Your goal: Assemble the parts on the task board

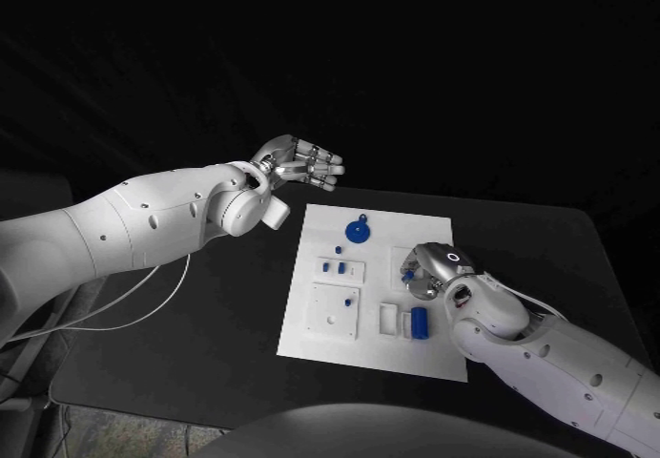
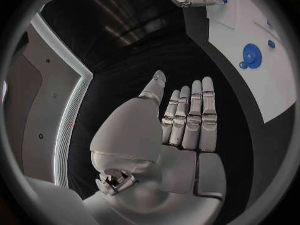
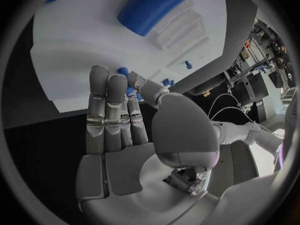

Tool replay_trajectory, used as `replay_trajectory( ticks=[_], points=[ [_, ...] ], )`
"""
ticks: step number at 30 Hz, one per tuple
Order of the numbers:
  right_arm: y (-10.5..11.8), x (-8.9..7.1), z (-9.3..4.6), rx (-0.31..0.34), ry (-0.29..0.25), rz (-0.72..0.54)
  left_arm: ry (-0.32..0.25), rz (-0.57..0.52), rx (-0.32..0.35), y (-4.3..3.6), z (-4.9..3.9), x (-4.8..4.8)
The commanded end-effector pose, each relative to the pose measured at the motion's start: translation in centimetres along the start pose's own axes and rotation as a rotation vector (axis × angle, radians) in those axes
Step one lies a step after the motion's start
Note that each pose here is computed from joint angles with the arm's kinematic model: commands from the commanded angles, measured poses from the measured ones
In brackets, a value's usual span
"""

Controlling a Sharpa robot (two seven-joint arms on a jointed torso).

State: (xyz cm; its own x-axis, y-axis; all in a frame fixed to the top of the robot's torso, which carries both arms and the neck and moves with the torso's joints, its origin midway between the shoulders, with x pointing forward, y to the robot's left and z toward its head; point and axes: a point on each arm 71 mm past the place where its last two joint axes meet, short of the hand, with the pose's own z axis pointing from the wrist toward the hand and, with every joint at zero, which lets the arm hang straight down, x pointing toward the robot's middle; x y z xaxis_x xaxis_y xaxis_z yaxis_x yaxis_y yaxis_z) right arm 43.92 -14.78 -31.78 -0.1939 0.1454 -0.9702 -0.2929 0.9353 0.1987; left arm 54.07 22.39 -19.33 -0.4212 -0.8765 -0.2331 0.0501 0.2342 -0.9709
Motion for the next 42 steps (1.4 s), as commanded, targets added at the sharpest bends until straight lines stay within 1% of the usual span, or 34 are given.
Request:
replay_trajectory(
  ticks=[1, 8, 14, 17, 21, 24, 26, 28, 29, 33, 37, 42],
  points=[
    [0.5, -0.6, -0.2, -0.014, -0.052, 0.012, 0.015, -0.022, 0.015, -0.22, 0.07, 0.17],
    [1.3, -2.8, -0.6, -0.055, -0.099, 0.031, 0.011, -0.021, 0.015, -0.19, 0.08, 0.1],
    [2.1, -5.4, -1.1, -0.092, -0.145, 0.046, 0.012, -0.018, 0.015, -0.23, 0.1, 0.19],
    [2.8, -6.1, -1.3, -0.117, -0.151, 0.058, 0.012, -0.016, 0.016, -0.25, 0.14, 0.26],
    [4.3, -6.3, -1.2, -0.16, -0.145, 0.082, 0.014, -0.013, 0.017, -0.28, 0.21, 0.37],
    [5.8, -5.7, -1.2, -0.198, -0.13, 0.095, 0.015, -0.011, 0.018, -0.32, 0.33, 0.54],
    [6.9, -4.9, -1.3, -0.226, -0.115, 0.1, 0.017, -0.009, 0.02, -0.36, 0.47, 0.71],
    [7.5, -4.4, -1.4, -0.242, -0.106, 0.099, 0.018, -0.007, 0.021, -0.38, 0.57, 0.82],
    [8.3, -3.7, -1.5, -0.264, -0.093, 0.097, 0.021, -0.004, 0.022, -0.41, 0.7, 0.99],
    [10.1, -1.8, -1.9, -0.31, -0.059, 0.09, 0.027, 0.001, 0.027, -0.53, 0.98, 1.42],
    [11.4, -0.1, -2.2, -0.342, -0.028, 0.091, 0.03, 0.003, 0.034, -0.67, 1.24, 1.84],
    [12.4, 1.6, -2.4, -0.361, 0.012, 0.087, 0.037, 0.002, 0.04, -0.8, 1.55, 2.33]
  ],
)
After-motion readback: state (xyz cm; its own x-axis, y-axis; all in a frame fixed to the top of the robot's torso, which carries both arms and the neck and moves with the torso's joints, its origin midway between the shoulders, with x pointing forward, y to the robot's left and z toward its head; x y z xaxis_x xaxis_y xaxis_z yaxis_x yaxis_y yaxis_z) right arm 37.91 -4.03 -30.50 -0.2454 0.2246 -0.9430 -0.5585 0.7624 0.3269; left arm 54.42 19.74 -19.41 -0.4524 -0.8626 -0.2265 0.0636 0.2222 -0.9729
